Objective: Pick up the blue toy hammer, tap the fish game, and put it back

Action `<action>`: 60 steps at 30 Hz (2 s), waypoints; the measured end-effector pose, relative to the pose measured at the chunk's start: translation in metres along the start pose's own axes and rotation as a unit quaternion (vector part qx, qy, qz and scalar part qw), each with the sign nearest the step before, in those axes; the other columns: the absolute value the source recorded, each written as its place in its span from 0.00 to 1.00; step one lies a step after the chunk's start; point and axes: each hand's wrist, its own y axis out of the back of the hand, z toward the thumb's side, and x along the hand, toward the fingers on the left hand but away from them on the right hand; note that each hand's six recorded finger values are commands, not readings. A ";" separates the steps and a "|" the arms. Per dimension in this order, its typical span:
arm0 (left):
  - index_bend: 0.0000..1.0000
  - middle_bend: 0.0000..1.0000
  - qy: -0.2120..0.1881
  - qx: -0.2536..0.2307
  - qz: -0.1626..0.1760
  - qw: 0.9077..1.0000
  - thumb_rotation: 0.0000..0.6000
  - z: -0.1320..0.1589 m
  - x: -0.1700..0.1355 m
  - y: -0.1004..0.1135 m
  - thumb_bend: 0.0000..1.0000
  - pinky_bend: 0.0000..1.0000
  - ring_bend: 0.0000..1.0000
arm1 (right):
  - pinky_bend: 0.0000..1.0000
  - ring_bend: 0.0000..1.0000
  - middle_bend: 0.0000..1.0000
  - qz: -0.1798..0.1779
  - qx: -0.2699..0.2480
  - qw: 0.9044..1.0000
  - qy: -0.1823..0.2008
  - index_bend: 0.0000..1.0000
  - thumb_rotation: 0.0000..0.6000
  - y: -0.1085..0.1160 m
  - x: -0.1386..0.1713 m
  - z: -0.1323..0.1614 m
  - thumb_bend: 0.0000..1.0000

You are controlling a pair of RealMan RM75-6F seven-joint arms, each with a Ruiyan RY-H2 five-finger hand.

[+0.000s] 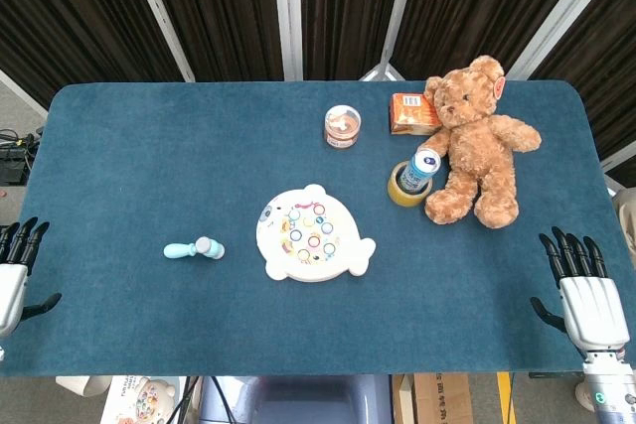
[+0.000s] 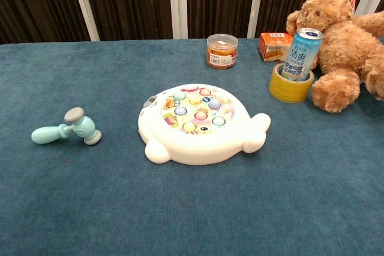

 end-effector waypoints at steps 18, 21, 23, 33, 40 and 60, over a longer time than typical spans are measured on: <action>0.00 0.00 0.009 -0.008 -0.013 1.000 1.00 -0.004 -0.002 -0.002 0.00 0.02 0.00 | 0.00 0.00 0.00 0.015 -0.005 1.000 0.004 0.00 1.00 -0.005 -0.002 0.005 0.24; 0.00 0.00 0.009 -0.007 -0.016 1.000 1.00 -0.004 -0.002 -0.003 0.00 0.02 0.00 | 0.00 0.00 0.00 0.013 -0.006 1.000 0.005 0.00 1.00 -0.004 -0.002 0.005 0.24; 0.00 0.00 0.009 -0.007 -0.017 1.000 1.00 -0.003 -0.002 -0.003 0.00 0.02 0.00 | 0.00 0.00 0.00 0.012 -0.009 1.000 0.005 0.00 1.00 -0.004 -0.002 0.004 0.24; 0.05 0.00 -0.007 -0.011 -0.015 1.000 1.00 0.017 0.006 0.002 0.10 0.04 0.00 | 0.00 0.00 0.00 0.019 -0.017 1.000 0.004 0.00 1.00 -0.005 0.001 0.004 0.24; 0.19 0.00 -0.030 -0.042 -0.024 0.998 1.00 0.061 0.033 0.012 0.22 0.07 0.00 | 0.00 0.00 0.00 0.023 -0.024 0.999 0.008 0.00 1.00 -0.007 0.004 0.007 0.24; 0.42 0.05 -0.042 -0.014 -0.082 0.996 1.00 0.158 0.087 -0.025 0.30 0.10 0.00 | 0.00 0.00 0.00 0.029 -0.047 0.998 -0.006 0.00 1.00 -0.006 0.004 0.002 0.23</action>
